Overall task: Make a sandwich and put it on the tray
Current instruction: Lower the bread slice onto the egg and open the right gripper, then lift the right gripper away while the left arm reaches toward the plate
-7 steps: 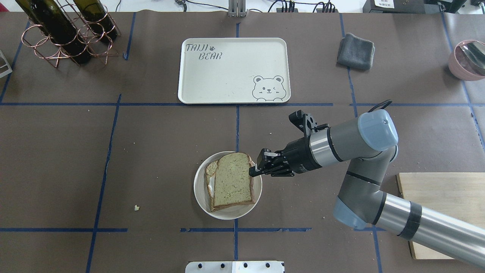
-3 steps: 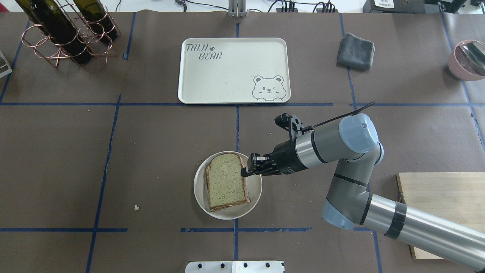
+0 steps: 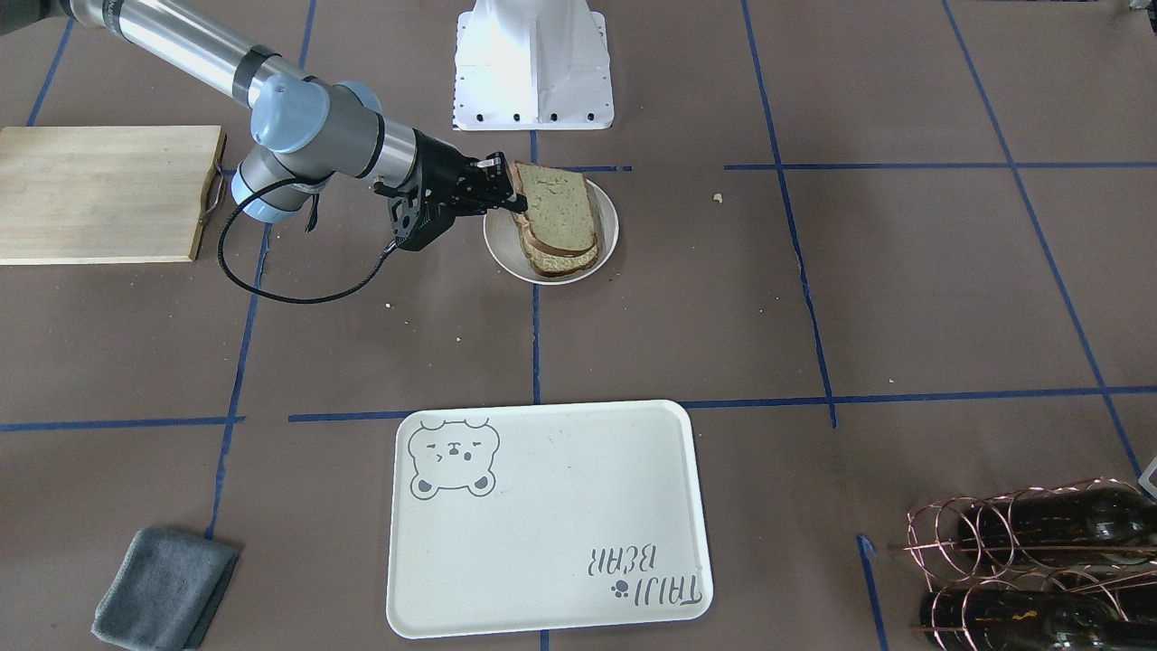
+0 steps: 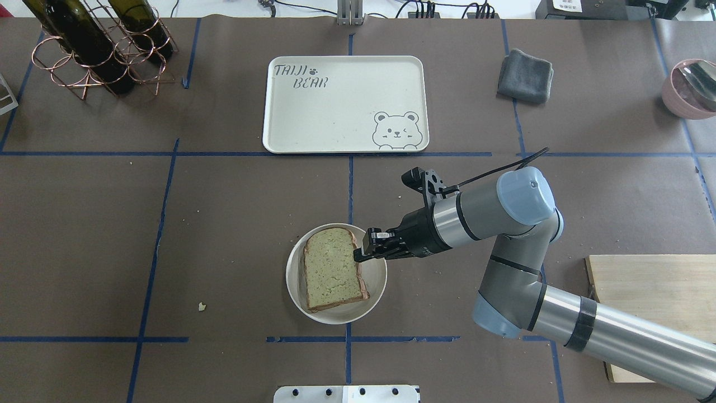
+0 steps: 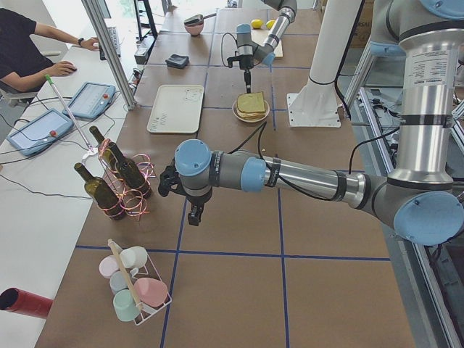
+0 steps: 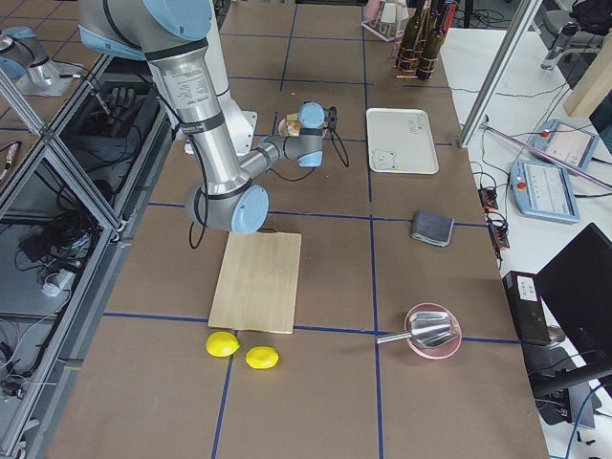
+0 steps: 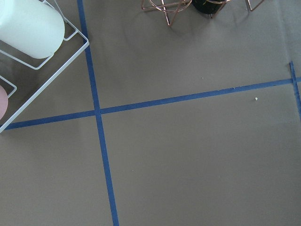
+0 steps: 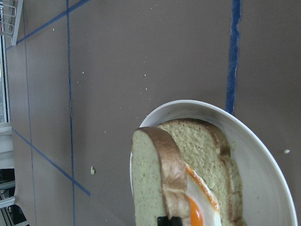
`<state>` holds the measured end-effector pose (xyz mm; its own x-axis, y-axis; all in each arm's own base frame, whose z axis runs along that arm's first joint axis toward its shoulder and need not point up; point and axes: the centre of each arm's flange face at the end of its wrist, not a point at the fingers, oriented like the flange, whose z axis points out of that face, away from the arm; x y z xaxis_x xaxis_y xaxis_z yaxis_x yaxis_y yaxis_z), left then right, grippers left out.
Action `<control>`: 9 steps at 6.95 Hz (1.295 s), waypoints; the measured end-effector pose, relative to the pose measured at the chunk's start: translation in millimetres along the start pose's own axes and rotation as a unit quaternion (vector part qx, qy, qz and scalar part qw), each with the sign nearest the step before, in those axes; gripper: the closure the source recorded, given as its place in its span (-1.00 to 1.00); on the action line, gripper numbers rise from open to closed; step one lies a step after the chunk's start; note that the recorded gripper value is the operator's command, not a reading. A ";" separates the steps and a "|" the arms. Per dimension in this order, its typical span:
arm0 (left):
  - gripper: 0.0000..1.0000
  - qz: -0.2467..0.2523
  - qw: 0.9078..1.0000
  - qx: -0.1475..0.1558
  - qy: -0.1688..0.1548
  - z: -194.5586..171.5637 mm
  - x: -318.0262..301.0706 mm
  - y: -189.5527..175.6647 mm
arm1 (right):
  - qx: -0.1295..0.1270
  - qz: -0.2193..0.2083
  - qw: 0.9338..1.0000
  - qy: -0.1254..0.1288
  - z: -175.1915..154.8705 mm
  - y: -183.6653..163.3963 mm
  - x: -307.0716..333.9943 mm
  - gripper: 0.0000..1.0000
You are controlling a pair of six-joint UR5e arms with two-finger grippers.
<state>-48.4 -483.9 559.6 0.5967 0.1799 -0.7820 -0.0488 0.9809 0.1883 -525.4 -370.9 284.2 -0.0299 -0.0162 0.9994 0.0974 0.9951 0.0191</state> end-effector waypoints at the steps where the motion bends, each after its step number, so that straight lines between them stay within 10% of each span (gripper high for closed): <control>1: -1.00 0.000 1.000 0.000 0.000 0.0 0.1 0.0 | -0.002 -0.004 1.000 0.003 2.4 -1.3 3.2 1.00; 3: -1.00 0.000 1.000 0.000 0.000 -0.4 0.6 -0.1 | -0.005 -0.006 1.000 0.006 3.9 -1.8 6.0 0.06; 9: -1.00 0.007 1.000 0.000 0.009 1.1 8.7 -2.3 | -0.003 -0.004 1.000 0.006 6.5 -5.2 4.2 -0.64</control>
<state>-42.2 -484.7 553.0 0.5819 0.1954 -0.7895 -0.0579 0.9782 0.1994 -532.5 -375.5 288.2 -0.0180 -0.0248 0.9995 0.1041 0.9942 0.0266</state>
